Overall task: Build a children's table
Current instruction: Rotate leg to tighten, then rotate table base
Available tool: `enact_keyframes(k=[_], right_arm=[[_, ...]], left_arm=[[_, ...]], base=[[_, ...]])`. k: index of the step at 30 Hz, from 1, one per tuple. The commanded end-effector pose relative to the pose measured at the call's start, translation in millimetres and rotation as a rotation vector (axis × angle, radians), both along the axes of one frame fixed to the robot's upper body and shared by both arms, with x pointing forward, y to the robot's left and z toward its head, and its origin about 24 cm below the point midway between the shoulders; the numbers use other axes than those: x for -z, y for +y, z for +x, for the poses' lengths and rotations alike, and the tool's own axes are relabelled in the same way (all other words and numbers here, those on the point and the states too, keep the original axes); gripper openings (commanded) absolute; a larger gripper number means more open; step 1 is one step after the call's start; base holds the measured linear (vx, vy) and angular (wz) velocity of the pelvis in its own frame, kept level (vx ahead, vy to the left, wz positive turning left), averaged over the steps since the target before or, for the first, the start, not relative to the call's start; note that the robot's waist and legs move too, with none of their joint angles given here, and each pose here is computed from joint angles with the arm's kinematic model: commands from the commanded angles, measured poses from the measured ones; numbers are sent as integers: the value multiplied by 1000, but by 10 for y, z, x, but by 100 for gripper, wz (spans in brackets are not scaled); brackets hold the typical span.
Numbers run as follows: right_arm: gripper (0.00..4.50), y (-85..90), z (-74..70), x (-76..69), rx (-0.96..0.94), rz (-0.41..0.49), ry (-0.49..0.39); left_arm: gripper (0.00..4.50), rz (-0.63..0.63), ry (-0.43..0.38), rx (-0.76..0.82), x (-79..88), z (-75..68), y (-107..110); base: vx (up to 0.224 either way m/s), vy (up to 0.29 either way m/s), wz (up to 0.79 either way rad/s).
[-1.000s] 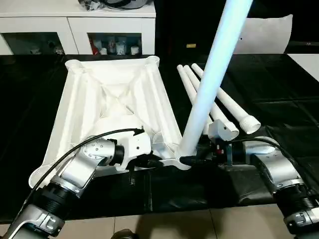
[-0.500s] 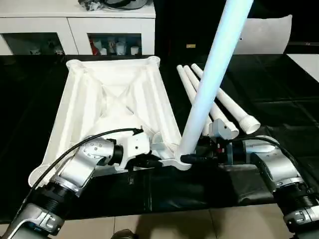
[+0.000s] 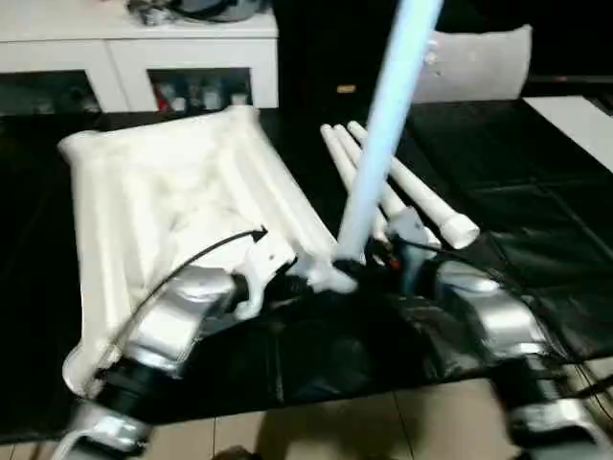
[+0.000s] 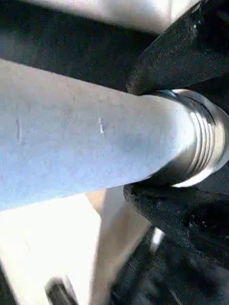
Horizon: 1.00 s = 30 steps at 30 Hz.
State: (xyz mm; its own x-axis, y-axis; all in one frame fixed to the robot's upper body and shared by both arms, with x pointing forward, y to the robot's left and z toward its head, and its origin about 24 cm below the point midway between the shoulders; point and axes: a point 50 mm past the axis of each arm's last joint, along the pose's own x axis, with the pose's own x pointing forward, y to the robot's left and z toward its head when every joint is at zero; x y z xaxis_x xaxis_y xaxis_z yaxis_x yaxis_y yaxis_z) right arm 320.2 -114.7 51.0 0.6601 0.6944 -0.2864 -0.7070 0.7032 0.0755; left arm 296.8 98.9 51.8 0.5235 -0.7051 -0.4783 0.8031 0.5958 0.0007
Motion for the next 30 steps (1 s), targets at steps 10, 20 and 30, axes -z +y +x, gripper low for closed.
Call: enact_keyframes(k=[10,20,30], right_arm=[[377,180,-145,96,-42,16,-7],[450,-88,-278,-66,27,70,-77],[450,-141,-418,-145,-45,66,-70]], left_arm=[[0,-17,-138,-68,-233,131,-144],[43,-4,-159,-186,-227,283,-56],[85,-86,-228,-249,-464,323,137]], base=[[0,0,0],[0,0,0],[0,0,0]])
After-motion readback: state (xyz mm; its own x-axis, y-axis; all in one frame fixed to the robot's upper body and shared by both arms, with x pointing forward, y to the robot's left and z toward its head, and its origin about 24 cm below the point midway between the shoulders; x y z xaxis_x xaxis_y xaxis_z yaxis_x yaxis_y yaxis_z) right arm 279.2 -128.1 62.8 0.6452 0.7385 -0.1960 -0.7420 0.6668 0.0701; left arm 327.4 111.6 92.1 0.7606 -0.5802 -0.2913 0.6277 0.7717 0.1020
